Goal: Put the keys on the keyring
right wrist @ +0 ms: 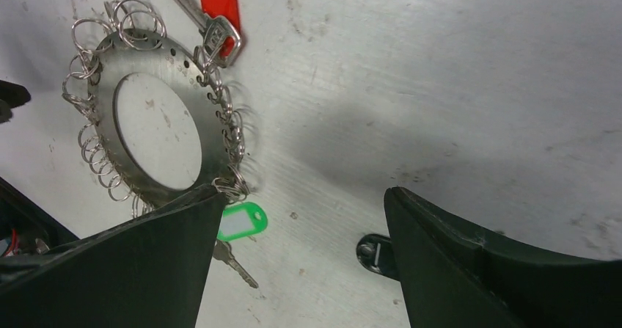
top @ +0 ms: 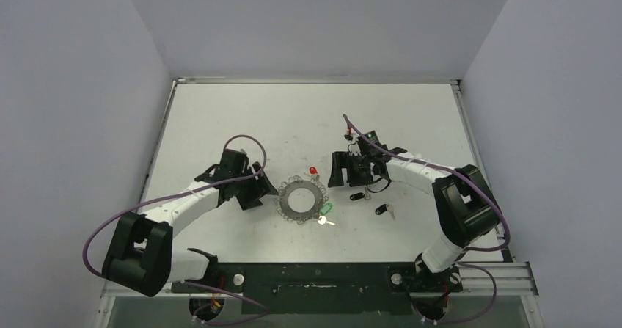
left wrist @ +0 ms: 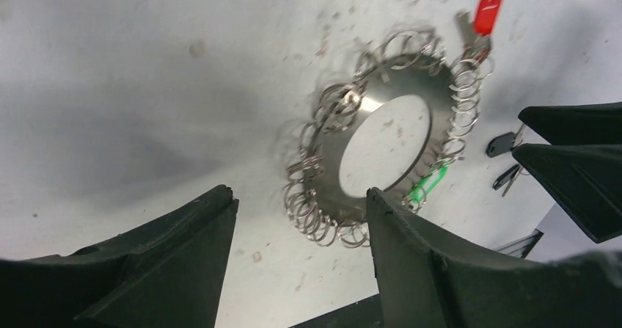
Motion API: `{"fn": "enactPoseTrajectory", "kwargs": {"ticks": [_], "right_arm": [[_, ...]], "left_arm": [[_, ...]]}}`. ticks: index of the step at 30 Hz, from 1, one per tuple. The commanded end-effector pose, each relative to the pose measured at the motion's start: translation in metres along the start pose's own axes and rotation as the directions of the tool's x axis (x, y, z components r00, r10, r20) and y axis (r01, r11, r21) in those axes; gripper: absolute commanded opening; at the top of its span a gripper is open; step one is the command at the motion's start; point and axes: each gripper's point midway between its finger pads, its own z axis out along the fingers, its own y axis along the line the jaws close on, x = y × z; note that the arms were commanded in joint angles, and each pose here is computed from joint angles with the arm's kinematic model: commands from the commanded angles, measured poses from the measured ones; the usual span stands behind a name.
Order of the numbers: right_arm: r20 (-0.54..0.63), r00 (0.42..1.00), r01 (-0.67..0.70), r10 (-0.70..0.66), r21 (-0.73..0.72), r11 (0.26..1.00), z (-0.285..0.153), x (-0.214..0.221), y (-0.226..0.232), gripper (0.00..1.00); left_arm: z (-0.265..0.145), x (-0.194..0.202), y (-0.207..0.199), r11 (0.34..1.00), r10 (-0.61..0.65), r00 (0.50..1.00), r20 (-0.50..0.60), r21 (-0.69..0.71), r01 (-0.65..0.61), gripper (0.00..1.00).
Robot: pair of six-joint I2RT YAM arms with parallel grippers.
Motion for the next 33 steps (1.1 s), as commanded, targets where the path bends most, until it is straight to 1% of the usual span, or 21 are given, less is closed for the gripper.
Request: {"fn": "enactPoseTrajectory", "kwargs": {"ticks": [1,6,9,11,13,14,16,20,23,25,27,31,33], "right_arm": [[0.024,0.999,0.032,-0.03,-0.08,0.996,0.012,-0.011,0.031,0.81],[-0.017,0.999,0.038,-0.041,-0.12,0.992,0.028,0.004,0.049,0.75],[-0.041,0.998,0.049,-0.055,-0.134,0.99,0.035,0.014,0.059,0.7],[-0.057,0.997,0.051,-0.06,-0.139,0.989,0.038,0.021,0.063,0.61],[-0.073,0.996,0.049,-0.06,-0.145,0.988,0.038,0.028,0.066,0.49],[-0.077,0.995,0.049,-0.061,-0.146,0.988,0.037,0.031,0.067,0.46],[-0.086,0.995,0.044,-0.057,-0.144,0.989,0.035,0.038,0.068,0.4],[-0.096,0.994,0.032,-0.047,-0.153,0.988,0.028,0.053,0.073,0.34],[-0.107,0.993,0.024,-0.041,-0.156,0.988,0.023,0.064,0.075,0.34],[-0.105,0.994,0.023,-0.039,-0.153,0.988,0.019,0.066,0.076,0.37],[-0.088,0.995,0.035,-0.047,-0.128,0.991,0.013,0.062,0.073,0.4],[-0.04,0.997,0.066,-0.069,-0.07,0.995,-0.002,0.046,0.066,0.56],[-0.017,0.997,0.073,-0.074,-0.058,0.996,-0.007,0.037,0.065,0.61]], "left_arm": [[-0.005,0.005,-0.017,0.987,-0.079,0.997,-0.005,0.14,0.079,0.61],[0.007,0.013,-0.011,0.984,-0.096,0.995,-0.032,0.148,0.1,0.57],[0.014,0.012,-0.01,0.986,-0.088,0.995,-0.043,0.141,0.093,0.55],[0.021,0.01,-0.012,0.987,-0.079,0.996,-0.05,0.137,0.085,0.53],[0.026,0.006,-0.015,0.988,-0.062,0.997,-0.055,0.135,0.069,0.5],[0.031,0.002,-0.018,0.989,-0.055,0.997,-0.058,0.132,0.062,0.48],[0.038,-0.005,-0.025,0.99,-0.03,0.998,-0.061,0.137,0.039,0.44],[0.051,-0.019,-0.045,0.988,0.024,0.997,-0.068,0.156,-0.014,0.36],[0.058,-0.029,-0.061,0.984,0.083,0.994,-0.068,0.166,-0.071,0.34],[0.06,-0.034,-0.066,0.982,0.122,0.99,-0.065,0.154,-0.111,0.35],[0.058,-0.039,-0.066,0.981,0.162,0.986,-0.051,0.117,-0.155,0.37],[0.044,-0.043,-0.054,0.973,0.232,0.972,-0.027,0.021,-0.231,0.46],[0.035,-0.041,-0.047,0.969,0.248,0.969,-0.016,-0.01,-0.248,0.5]]}}
